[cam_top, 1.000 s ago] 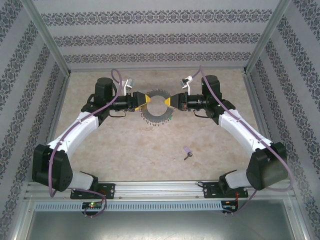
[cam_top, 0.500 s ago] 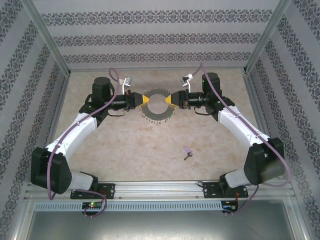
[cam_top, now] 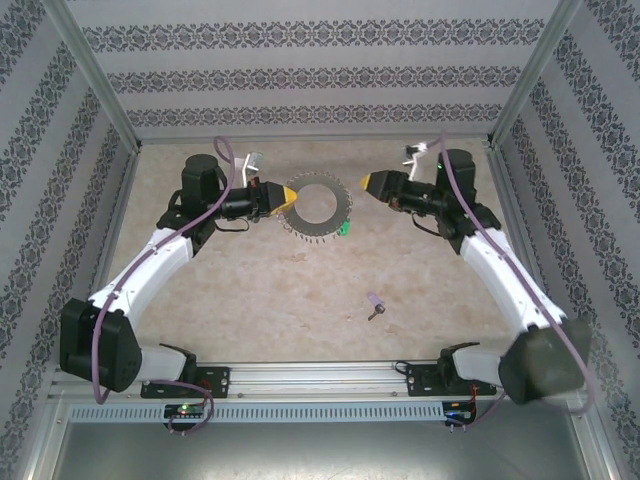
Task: Put the keys on the keyring
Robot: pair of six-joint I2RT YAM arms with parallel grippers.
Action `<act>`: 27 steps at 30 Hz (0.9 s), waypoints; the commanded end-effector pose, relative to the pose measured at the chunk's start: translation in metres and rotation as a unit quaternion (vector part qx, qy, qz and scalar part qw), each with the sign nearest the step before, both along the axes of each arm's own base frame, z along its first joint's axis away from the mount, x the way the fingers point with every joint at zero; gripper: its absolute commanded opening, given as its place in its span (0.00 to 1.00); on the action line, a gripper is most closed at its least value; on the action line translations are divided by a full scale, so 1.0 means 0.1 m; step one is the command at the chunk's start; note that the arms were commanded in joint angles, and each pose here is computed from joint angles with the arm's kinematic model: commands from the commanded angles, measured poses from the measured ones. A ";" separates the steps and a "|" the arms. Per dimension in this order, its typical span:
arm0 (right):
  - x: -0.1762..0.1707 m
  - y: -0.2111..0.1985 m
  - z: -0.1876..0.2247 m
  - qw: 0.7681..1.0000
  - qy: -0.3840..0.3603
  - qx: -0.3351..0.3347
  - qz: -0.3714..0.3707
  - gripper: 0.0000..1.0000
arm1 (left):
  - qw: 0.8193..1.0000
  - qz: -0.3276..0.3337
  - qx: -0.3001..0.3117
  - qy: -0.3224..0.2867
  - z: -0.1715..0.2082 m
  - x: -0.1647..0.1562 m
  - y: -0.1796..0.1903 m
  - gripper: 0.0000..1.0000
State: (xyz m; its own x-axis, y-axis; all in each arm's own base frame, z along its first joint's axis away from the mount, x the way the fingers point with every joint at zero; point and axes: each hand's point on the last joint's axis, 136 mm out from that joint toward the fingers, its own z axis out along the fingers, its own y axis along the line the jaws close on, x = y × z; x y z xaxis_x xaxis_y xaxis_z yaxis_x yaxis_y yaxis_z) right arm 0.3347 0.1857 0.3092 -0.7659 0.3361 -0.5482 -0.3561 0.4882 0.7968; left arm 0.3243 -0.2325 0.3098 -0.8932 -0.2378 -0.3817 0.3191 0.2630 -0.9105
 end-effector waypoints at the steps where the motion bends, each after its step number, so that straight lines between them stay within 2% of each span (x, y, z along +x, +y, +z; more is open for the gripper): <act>1: -0.15 -0.23 0.21 0.991 -0.112 -0.055 -0.058 0.45 | 0.996 -0.006 -0.014 -0.084 0.38 -0.14 0.04 0.00; 4: -0.44 -0.20 0.29 0.969 -0.217 -0.110 -0.042 0.45 | 0.995 -0.008 -0.013 -0.103 0.44 -0.21 0.06 0.00; 6: -0.61 -0.09 0.20 0.950 -0.272 -0.151 -0.020 0.44 | 0.993 -0.008 -0.010 -0.114 0.47 -0.26 0.07 0.00; 11: -1.00 0.28 -0.11 0.879 -0.406 -0.242 0.063 0.42 | 0.986 -0.013 -0.017 -0.164 0.57 -0.41 0.11 0.00; 15: -1.14 0.43 -0.29 0.830 -0.466 -0.292 0.092 0.39 | 0.980 -0.005 -0.005 -0.200 0.57 -0.54 0.17 0.00; 18: -1.18 0.49 -0.37 0.813 -0.488 -0.302 0.101 0.36 | 0.977 0.005 0.002 -0.213 0.55 -0.61 0.20 0.00; 21: -1.25 0.56 -0.38 0.800 -0.513 -0.292 0.110 0.31 | 0.980 0.004 0.001 -0.197 0.49 -0.63 0.20 0.00; 26: -1.33 0.69 -0.35 0.790 -0.534 -0.274 0.124 0.25 | 0.983 0.017 -0.005 -0.182 0.39 -0.59 0.22 0.00; 27: -1.35 0.72 -0.31 0.787 -0.541 -0.269 0.122 0.22 | 0.983 0.021 -0.004 -0.180 0.37 -0.57 0.23 0.00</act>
State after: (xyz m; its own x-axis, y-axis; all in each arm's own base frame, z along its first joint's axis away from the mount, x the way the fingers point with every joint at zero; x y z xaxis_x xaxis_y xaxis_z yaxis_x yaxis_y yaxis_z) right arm 0.2008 0.2515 0.2573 0.1375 -0.2947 -0.9456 -0.8451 0.4630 -0.2672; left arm 0.2640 -0.2133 0.3328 -0.7458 -0.2407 -0.6211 0.5587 0.2817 -0.7801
